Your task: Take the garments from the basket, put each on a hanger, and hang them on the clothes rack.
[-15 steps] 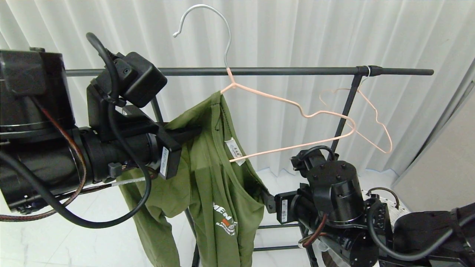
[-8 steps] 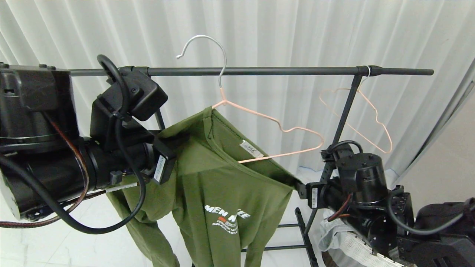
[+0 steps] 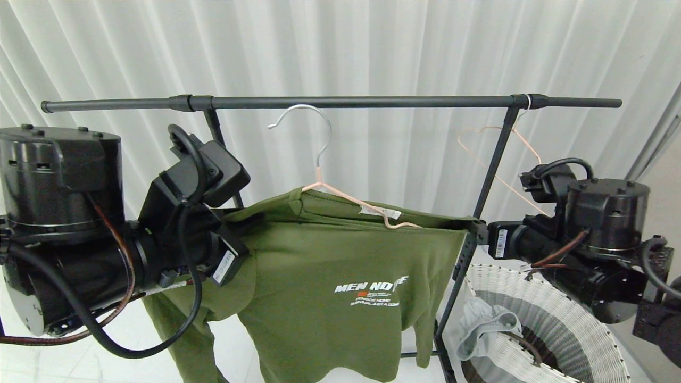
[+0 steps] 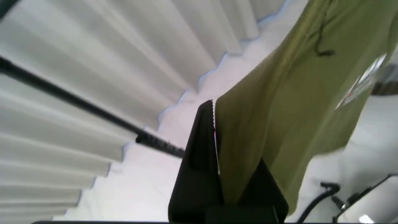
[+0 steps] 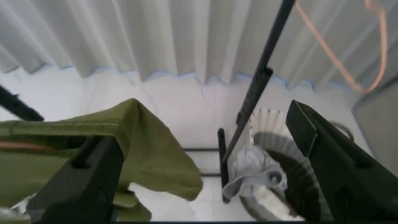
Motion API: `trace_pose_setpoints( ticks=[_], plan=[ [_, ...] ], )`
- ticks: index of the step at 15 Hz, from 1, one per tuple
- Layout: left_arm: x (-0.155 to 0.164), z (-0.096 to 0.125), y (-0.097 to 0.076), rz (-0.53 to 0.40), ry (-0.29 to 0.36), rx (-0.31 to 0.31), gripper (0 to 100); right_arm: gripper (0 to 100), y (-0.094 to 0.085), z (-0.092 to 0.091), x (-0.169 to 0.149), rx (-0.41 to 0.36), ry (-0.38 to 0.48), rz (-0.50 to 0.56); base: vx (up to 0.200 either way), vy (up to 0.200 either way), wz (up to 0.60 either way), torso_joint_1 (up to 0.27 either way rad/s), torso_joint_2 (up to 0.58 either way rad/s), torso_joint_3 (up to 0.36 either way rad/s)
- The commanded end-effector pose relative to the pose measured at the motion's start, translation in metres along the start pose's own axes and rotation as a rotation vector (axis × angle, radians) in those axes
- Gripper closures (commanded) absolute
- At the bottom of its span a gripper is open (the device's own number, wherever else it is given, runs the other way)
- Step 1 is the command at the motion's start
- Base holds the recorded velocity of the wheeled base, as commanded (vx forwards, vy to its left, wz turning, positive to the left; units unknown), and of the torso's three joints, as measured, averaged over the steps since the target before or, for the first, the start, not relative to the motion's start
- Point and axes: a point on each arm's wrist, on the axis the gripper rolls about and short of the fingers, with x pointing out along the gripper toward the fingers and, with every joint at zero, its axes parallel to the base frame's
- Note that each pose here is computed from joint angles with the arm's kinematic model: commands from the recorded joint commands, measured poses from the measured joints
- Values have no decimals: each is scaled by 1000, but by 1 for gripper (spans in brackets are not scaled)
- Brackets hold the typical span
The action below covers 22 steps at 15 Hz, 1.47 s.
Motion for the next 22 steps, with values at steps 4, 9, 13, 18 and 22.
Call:
trace_pose_setpoints(
  ticks=[4, 9, 13, 18, 22],
  plan=[
    [4, 5, -4, -14, -13, -21, 100, 0, -4, 29, -57, -48, -107, 176, 0, 0, 0, 0, 0, 0],
    [3, 17, -14, -30, -89, -120, 100, 0, 6, 29, -105, -206, -73, 474, 0, 0, 0, 0, 0, 0],
    [-2, 21, -22, -61, -118, -126, 100, 0, -4, 33, -106, -330, -39, 516, 0, 0, 0, 0, 0, 0],
    [-3, 23, -23, -62, -147, -106, 100, 0, 0, 60, -92, -501, 11, 733, 0, 0, 0, 0, 0, 0],
    [-8, 16, -28, -128, -163, -40, 100, 0, 26, 65, -55, -580, 45, 827, 0, 0, 0, 0, 0, 0]
  ],
)
